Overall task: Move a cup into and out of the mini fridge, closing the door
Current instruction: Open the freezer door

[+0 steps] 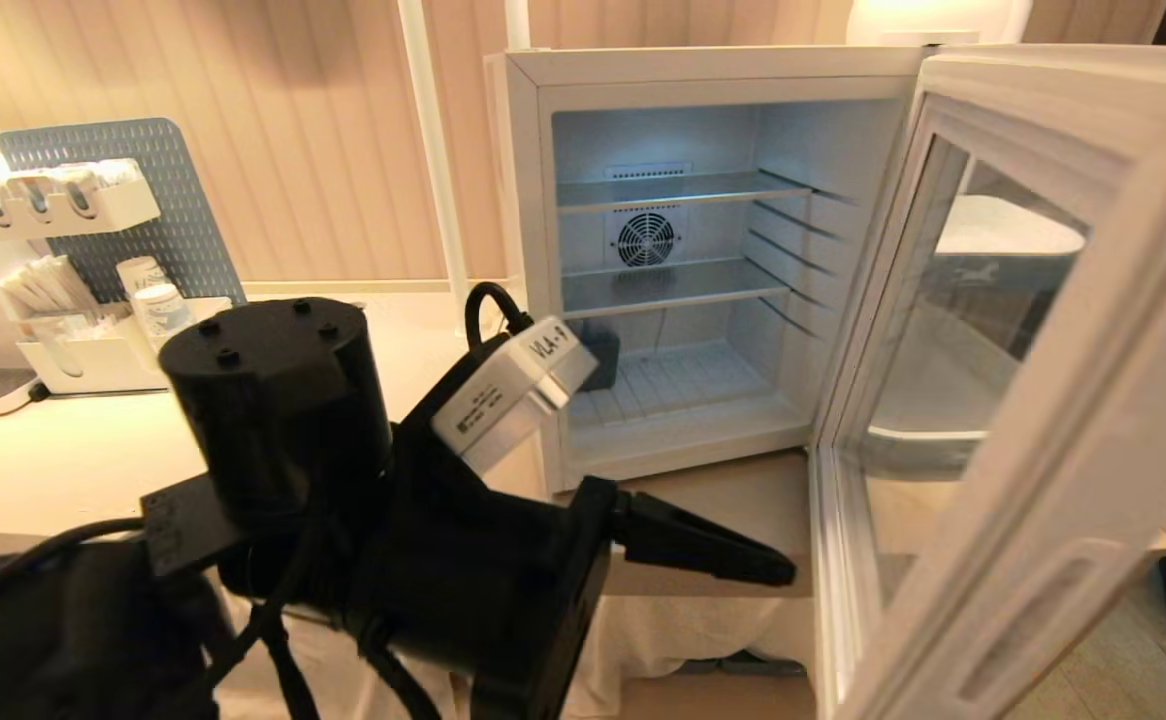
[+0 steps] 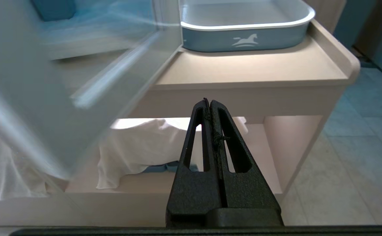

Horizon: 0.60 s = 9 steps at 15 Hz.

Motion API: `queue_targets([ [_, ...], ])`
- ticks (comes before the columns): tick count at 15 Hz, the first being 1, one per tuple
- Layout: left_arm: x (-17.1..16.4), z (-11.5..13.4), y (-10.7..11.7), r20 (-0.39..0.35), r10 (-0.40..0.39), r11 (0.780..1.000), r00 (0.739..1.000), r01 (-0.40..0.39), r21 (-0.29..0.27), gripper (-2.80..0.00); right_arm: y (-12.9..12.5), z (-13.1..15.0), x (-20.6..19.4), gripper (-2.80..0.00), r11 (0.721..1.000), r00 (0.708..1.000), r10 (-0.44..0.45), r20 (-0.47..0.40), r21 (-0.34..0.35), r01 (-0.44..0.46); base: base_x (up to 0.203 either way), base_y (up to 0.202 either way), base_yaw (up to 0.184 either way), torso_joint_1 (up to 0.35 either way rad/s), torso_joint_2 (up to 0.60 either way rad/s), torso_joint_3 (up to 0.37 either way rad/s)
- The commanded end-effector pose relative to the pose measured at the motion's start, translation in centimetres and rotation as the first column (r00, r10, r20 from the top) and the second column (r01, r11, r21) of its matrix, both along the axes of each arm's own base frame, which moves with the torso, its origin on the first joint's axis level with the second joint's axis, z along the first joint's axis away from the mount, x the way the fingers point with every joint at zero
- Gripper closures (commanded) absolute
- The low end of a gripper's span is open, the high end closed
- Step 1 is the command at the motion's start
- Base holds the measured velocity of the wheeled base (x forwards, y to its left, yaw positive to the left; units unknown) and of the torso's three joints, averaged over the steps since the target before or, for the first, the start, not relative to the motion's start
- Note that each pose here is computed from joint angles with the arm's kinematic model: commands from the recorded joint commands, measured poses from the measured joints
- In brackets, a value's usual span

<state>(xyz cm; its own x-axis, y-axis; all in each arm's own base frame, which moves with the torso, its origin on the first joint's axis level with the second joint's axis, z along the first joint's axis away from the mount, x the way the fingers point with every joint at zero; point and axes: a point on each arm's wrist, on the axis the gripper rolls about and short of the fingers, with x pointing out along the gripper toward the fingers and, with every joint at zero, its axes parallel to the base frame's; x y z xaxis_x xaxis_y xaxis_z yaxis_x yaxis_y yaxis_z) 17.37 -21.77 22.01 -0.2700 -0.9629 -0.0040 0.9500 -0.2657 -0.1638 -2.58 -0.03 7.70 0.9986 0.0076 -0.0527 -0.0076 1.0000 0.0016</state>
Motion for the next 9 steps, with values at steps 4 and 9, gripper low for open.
queue_targets([
  [4,0.0,1.8,2.6,0.002,0.606,0.795,0.795,-0.606,0.04,-2.8,0.0,0.0,0.0,0.0,1.0,1.0,0.0,-0.001,0.0,0.0,0.0,0.0,0.0,0.0,0.0,0.0],
  [9,2.1,4.0,11.0,0.071,0.988,-0.137,-0.134,-0.989,0.051,0.0,0.0,0.0,0.0,0.0,1.0,1.0,0.0,-0.002,0.0,0.0,0.0,0.0,0.0,0.0,0.0,0.0],
])
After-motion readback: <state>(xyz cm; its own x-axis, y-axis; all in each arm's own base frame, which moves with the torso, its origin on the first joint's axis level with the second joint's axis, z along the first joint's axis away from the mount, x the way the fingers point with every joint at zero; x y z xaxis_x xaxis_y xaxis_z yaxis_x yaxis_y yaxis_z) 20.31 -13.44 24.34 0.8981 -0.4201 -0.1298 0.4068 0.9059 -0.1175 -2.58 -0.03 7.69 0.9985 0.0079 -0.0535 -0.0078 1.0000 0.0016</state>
